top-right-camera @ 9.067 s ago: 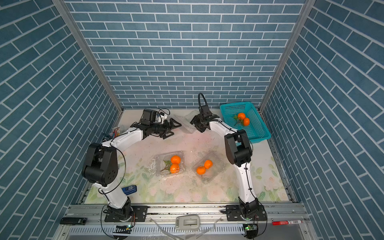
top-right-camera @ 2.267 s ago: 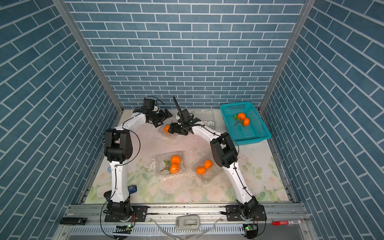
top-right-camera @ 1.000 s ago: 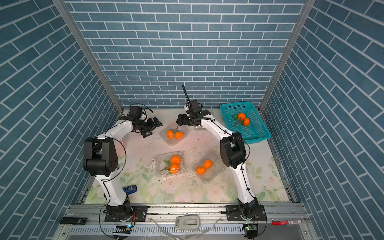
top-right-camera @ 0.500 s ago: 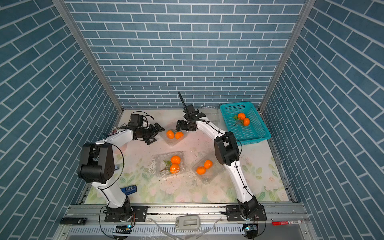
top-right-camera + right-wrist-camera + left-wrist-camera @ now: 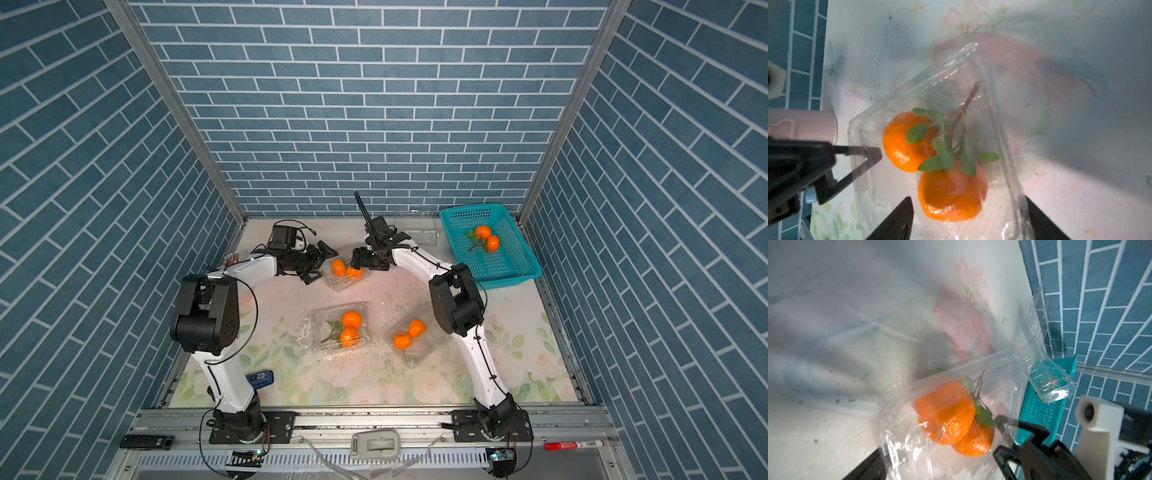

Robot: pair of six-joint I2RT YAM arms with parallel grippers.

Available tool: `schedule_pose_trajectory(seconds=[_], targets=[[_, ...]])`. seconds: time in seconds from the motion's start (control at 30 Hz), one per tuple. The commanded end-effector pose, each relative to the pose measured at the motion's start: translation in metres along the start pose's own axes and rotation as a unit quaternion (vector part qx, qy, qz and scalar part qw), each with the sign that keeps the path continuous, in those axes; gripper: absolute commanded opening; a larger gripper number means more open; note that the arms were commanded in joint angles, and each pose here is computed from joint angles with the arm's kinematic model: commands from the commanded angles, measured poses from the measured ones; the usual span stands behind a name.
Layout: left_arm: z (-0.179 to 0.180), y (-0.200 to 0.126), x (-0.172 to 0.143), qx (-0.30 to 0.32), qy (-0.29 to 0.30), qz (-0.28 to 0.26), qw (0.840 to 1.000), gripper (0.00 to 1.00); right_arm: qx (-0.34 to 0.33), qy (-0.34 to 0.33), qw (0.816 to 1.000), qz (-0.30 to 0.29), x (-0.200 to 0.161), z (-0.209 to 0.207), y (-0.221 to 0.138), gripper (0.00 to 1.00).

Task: Take oranges out of containers
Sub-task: Adjust the packing box at the center of the board.

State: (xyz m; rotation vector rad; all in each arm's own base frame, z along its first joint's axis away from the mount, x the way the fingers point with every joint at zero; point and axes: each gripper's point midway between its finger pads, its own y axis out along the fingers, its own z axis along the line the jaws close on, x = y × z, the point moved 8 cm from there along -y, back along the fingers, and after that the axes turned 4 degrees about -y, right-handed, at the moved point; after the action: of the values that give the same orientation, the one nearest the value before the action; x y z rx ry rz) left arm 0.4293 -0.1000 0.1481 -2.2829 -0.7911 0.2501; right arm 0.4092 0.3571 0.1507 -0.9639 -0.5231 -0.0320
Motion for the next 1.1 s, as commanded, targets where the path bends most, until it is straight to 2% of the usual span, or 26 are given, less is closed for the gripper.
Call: schedule_pose_trajectory(seconds=[0.0,0.13,0.27,0.37,0.5,0.6,0.73,0.83,1.0,1.07], targets=[[-0.014,0.002,0.006,-0.008,0.010,-0.002,1.000,0.99,0.018,0.013,1.000,-0.018,0.002,0.016,-0.018,0.78],[-0.022,0.004,0.013,-0.009,0.016,-0.003,1.000,0.99,0.023,0.026,0.999,-0.011,-0.007,0.019,-0.015,0.76],[-0.025,0.007,0.024,0.018,0.032,0.000,0.999,0.99,0.033,0.039,0.999,0.002,-0.018,0.025,-0.010,0.75],[-0.009,0.007,0.032,0.045,0.019,0.007,0.999,0.99,0.045,0.051,0.998,0.009,-0.027,0.025,-0.008,0.76],[0.009,-0.012,0.044,0.061,-0.006,-0.009,0.998,0.99,0.063,0.057,0.996,0.010,-0.034,0.031,-0.025,0.78],[-0.002,-0.036,0.042,0.063,0.025,-0.022,0.997,0.99,0.060,0.053,0.997,0.009,-0.036,0.032,-0.035,0.82],[-0.013,-0.060,0.035,0.075,0.059,-0.029,0.995,0.99,0.024,0.029,0.999,0.004,-0.035,0.030,-0.050,0.89],[-0.015,-0.069,0.029,0.085,0.075,-0.027,0.993,0.99,0.002,0.020,1.000,-0.002,-0.034,0.024,-0.056,0.93],[-0.011,-0.080,0.024,0.122,0.102,-0.030,0.987,0.99,0.008,0.016,1.000,-0.014,-0.029,0.024,-0.059,0.95],[-0.014,-0.084,0.022,0.115,0.111,-0.033,0.987,0.99,0.007,0.014,1.000,-0.024,-0.025,0.026,-0.062,0.95]])
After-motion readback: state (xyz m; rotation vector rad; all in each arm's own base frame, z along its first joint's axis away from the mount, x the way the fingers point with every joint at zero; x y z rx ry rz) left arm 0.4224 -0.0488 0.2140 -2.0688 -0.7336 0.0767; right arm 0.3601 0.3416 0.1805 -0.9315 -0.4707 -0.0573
